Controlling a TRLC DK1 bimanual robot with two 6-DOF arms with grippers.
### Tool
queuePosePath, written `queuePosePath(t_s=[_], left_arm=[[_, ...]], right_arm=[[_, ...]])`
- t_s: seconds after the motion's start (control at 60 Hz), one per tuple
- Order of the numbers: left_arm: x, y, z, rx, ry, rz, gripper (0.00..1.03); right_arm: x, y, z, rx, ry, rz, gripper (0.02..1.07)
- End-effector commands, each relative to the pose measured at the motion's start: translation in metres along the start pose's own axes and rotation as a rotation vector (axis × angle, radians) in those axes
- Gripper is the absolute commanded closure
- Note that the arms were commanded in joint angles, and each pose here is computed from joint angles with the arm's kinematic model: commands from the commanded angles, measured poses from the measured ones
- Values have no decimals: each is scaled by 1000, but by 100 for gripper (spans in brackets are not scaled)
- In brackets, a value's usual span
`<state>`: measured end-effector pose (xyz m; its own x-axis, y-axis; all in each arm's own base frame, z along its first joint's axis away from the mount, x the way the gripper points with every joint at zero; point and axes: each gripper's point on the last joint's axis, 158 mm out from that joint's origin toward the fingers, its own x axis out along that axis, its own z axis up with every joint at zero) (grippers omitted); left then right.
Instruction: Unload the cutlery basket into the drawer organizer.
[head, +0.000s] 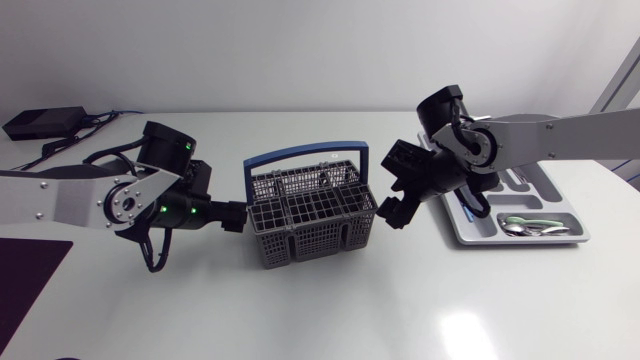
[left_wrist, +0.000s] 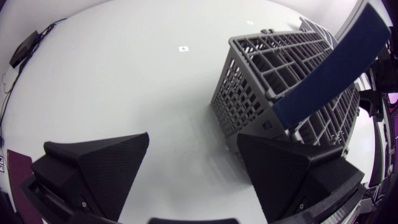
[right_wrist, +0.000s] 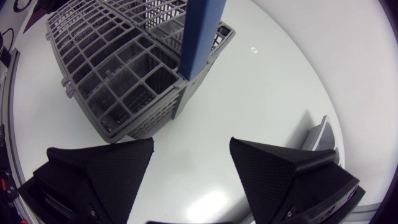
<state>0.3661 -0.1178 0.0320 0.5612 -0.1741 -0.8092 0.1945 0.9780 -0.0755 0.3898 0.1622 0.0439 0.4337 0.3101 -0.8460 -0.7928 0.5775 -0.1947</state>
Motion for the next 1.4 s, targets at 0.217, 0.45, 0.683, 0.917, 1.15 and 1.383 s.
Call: queuePosePath(t_s=[0.217, 0.45, 0.683, 0.917, 1.15, 1.383], left_arm=[[23, 15, 11, -7, 11, -31, 4], [32, 27, 23, -4, -1, -25, 4], [33, 35, 32, -5, -15, -15, 4], [30, 31, 19, 5, 6, -22, 4], [23, 21, 19, 22, -8, -35, 4], [24, 20, 20, 24, -9, -38, 4]], right_arm=[[6, 39, 26, -30, -26, 51, 32], [3, 60, 35, -59, -38, 77, 32], [-2, 77, 42, -80, -51, 89, 32], [-1, 63, 37, -57, -49, 54, 31], [-4, 50, 30, -34, -50, 31, 27], [-5, 55, 24, -37, -44, 37, 27]])
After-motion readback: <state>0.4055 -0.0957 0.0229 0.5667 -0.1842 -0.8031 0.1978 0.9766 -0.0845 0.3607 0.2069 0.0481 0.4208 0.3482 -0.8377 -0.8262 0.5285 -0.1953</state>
